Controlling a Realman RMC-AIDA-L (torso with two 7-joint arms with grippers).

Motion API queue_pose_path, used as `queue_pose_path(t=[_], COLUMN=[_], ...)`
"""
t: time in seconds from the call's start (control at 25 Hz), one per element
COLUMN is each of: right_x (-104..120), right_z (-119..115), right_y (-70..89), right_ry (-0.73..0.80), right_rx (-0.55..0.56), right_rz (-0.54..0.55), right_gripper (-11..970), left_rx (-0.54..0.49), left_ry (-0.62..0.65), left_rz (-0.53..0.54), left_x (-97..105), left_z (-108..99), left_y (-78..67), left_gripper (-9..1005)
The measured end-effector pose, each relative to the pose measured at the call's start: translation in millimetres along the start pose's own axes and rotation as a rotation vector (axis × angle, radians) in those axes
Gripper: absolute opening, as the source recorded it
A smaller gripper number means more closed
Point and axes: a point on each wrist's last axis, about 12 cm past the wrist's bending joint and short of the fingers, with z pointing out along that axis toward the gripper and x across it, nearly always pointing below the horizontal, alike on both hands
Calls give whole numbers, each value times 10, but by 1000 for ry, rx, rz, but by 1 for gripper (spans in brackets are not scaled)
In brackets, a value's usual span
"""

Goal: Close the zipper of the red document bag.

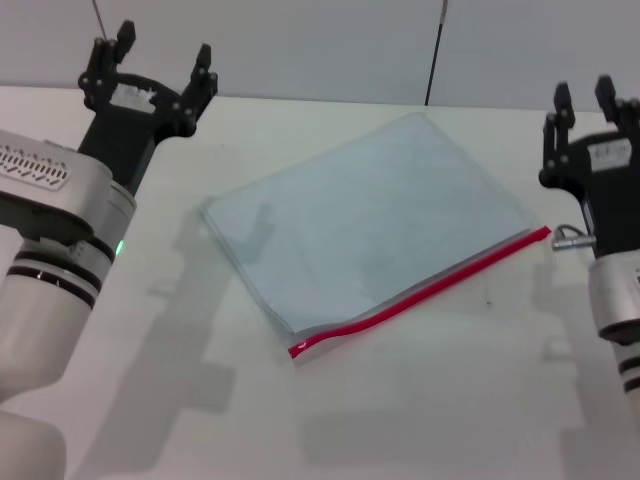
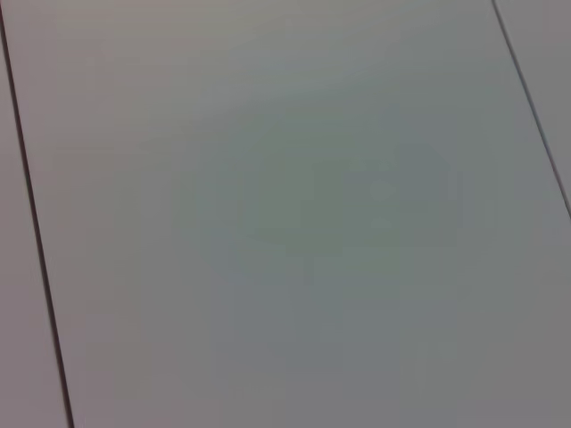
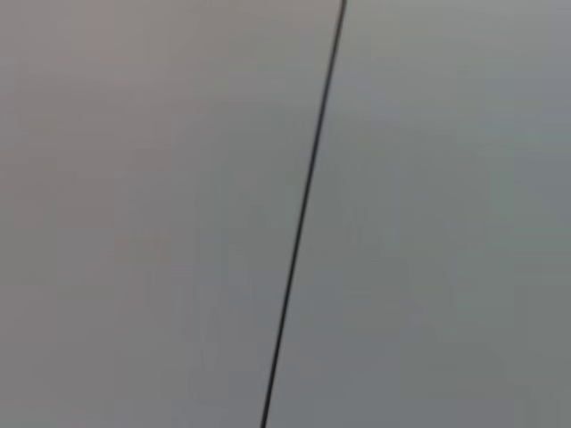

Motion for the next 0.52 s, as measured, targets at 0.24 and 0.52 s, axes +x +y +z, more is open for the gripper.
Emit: queue_pose_path(t=[0.24, 0.52], right_x=[84, 125], right_z=[-56, -48], right_y=[-38, -37], right_ry=[46, 70], right_rx=[24, 5], right_rz=[22, 51], right_gripper=[350, 350], left_rx=[12, -6], left_ry=[-5, 12], left_rz=[-19, -25], left_x=[22, 61], left_z=[-46, -45], left_y=[-44, -12], left_gripper=[829, 829])
